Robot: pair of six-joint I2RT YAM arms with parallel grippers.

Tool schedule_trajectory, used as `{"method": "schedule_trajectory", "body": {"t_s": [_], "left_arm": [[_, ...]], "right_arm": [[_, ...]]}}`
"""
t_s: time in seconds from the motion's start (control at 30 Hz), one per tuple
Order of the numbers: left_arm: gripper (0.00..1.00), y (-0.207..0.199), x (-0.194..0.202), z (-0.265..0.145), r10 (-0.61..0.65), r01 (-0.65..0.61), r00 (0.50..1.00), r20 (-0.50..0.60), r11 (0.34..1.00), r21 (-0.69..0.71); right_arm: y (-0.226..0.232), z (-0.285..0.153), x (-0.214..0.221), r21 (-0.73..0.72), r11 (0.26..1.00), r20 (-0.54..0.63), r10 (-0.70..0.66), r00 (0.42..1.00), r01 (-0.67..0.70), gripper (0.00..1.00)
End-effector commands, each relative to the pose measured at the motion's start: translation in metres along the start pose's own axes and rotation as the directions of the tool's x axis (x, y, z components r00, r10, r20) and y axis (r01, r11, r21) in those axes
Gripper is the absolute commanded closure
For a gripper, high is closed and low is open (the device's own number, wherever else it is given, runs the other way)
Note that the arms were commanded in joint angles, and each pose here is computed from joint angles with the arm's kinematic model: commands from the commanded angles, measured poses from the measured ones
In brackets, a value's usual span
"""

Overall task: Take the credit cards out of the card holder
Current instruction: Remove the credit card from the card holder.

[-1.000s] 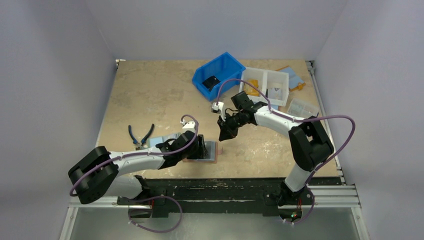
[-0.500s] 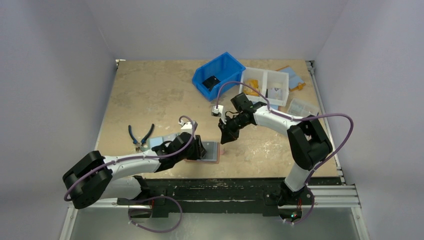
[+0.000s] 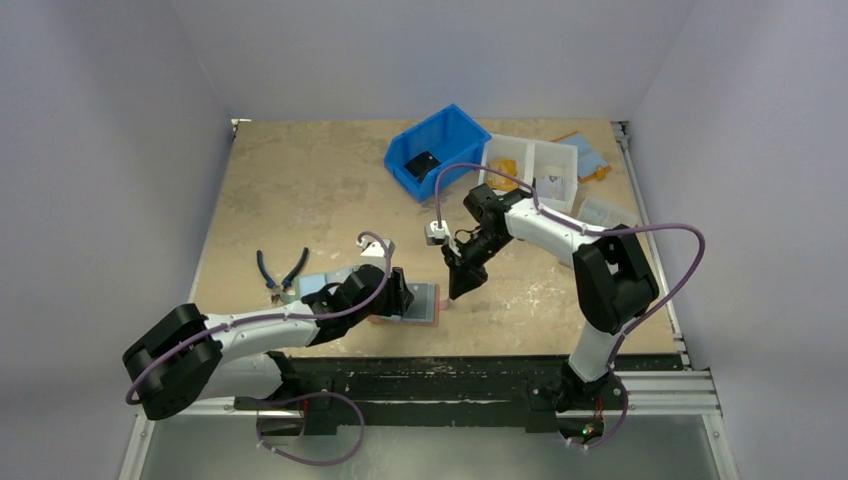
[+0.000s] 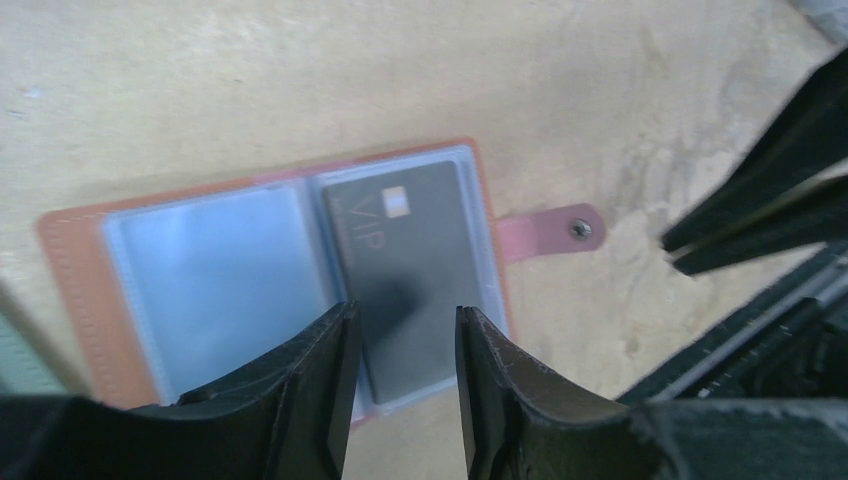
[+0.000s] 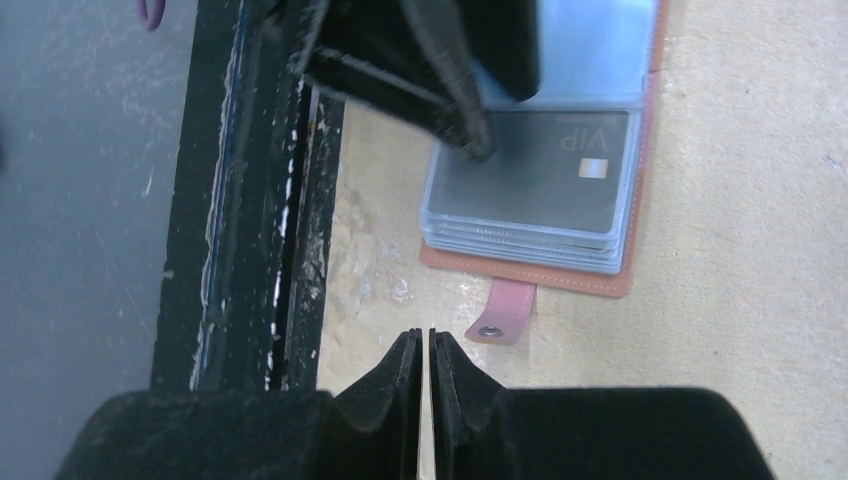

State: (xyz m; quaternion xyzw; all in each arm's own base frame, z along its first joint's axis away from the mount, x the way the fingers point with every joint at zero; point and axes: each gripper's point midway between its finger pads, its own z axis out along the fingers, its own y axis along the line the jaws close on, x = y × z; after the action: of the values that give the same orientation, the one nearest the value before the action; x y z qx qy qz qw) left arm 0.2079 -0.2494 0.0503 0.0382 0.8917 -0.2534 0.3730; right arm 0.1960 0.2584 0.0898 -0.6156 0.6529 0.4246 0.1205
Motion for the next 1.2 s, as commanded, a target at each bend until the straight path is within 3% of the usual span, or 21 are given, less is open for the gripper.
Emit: {"method": "schedule_trajectory", "body": {"t_s": [0.0,0.1,0.4,0.7,0.9,1.0,1.13,1.17], "left_arm": [[0.45,-0.011,-0.053,-0.012,0.102,-0.104,0.978,0.181,0.995,-0.001],[0.36,-0.009,-0.063,-0.018,0.135,-0.135,0.966,0.221,0.991,-0.017],[0.39,-0.021,-0.066,-0.016,0.142,-0.153,0.965,0.221,0.988,0.032],[0.38,-0.031,-0.048,0.007,0.112,-0.119,0.987,0.111,0.992,0.052],[0.33,-0.032,-0.042,0.009,0.077,-0.078,0.996,0.044,0.997,0.007],[0.25,-0.038,-0.052,-0.003,0.045,-0.049,0.995,0.093,0.998,0.045],[0.02,-0.047,-0.065,-0.016,0.001,-0.019,0.988,0.158,0.993,0.117],[0.01,-0.048,-0.066,-0.018,-0.009,-0.012,0.987,0.159,0.992,0.126]], "right_arm": [[0.007,-0.011,-0.002,-0.045,0.995,-0.034,-0.092,0.995,0.09,0.85],[-0.001,-0.019,-0.002,-0.003,0.995,-0.06,-0.098,0.993,0.098,0.85],[-0.013,-0.019,0.002,0.005,0.998,-0.098,-0.055,0.994,0.056,0.85],[-0.022,-0.022,-0.021,0.107,0.994,-0.004,-0.023,1.0,0.024,0.84],[-0.043,-0.029,-0.024,0.277,0.96,0.029,0.02,0.999,-0.027,0.83],[-0.039,-0.041,-0.037,0.338,0.941,0.067,-0.012,0.998,-0.012,0.79],[-0.038,-0.053,-0.049,0.396,0.918,0.115,-0.056,0.992,0.006,0.68],[-0.037,-0.054,-0.05,0.399,0.917,0.126,-0.059,0.99,0.004,0.65]]}}
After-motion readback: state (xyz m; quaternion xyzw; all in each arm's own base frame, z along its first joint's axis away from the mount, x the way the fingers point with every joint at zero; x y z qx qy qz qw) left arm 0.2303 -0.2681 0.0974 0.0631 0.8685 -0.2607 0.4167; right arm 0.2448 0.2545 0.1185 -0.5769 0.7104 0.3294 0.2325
